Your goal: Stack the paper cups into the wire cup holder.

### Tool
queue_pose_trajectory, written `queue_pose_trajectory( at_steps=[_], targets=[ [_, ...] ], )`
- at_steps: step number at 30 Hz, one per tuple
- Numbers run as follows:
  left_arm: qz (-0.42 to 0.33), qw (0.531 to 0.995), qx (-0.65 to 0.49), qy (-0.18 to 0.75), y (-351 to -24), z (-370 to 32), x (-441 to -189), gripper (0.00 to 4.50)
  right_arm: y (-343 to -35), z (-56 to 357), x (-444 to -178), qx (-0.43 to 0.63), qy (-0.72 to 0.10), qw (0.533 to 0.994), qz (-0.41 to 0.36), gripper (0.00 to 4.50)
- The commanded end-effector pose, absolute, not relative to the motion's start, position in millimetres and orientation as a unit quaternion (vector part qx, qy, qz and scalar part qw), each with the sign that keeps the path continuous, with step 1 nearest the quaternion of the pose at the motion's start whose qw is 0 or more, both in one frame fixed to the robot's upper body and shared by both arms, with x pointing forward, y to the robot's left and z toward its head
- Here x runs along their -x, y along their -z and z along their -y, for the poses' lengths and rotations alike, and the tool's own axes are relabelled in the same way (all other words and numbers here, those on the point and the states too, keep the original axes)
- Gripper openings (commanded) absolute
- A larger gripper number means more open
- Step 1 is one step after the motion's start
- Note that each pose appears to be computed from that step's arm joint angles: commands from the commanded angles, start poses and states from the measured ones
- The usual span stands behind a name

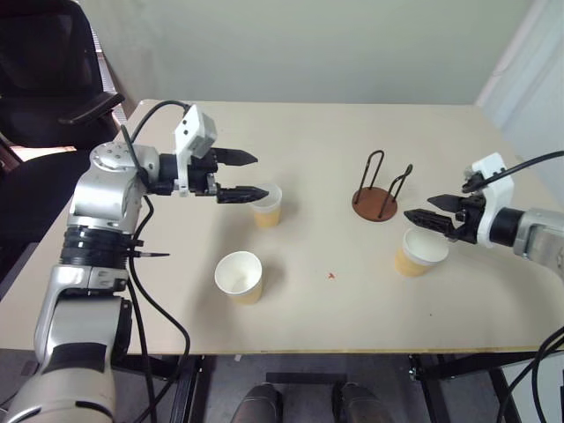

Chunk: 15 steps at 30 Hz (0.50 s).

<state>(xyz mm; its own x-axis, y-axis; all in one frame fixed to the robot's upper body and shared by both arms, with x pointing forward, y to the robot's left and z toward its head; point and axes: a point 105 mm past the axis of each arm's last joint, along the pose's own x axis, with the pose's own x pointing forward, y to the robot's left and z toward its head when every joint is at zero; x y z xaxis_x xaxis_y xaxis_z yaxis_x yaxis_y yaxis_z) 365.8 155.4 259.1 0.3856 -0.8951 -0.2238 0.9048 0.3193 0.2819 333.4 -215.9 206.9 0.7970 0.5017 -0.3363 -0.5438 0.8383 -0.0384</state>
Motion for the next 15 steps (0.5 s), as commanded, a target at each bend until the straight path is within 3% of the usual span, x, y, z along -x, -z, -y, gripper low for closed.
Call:
queue_pose_trajectory(
  at_steps=[1, 15],
  targets=[
    [0.014, 0.810, -0.197, 0.553, -273.6, -156.8, -359.8, 4.47, -219.4, 216.0, -343.6, 0.081, -0.266, 0.951, -0.131, 3.81],
    [0.018, 0.810, -0.199, 0.551, -273.2, -157.2, -359.1, 4.47, -224.3, 211.3, -356.7, 0.078, -0.262, 0.955, -0.118, 3.81]
  ],
)
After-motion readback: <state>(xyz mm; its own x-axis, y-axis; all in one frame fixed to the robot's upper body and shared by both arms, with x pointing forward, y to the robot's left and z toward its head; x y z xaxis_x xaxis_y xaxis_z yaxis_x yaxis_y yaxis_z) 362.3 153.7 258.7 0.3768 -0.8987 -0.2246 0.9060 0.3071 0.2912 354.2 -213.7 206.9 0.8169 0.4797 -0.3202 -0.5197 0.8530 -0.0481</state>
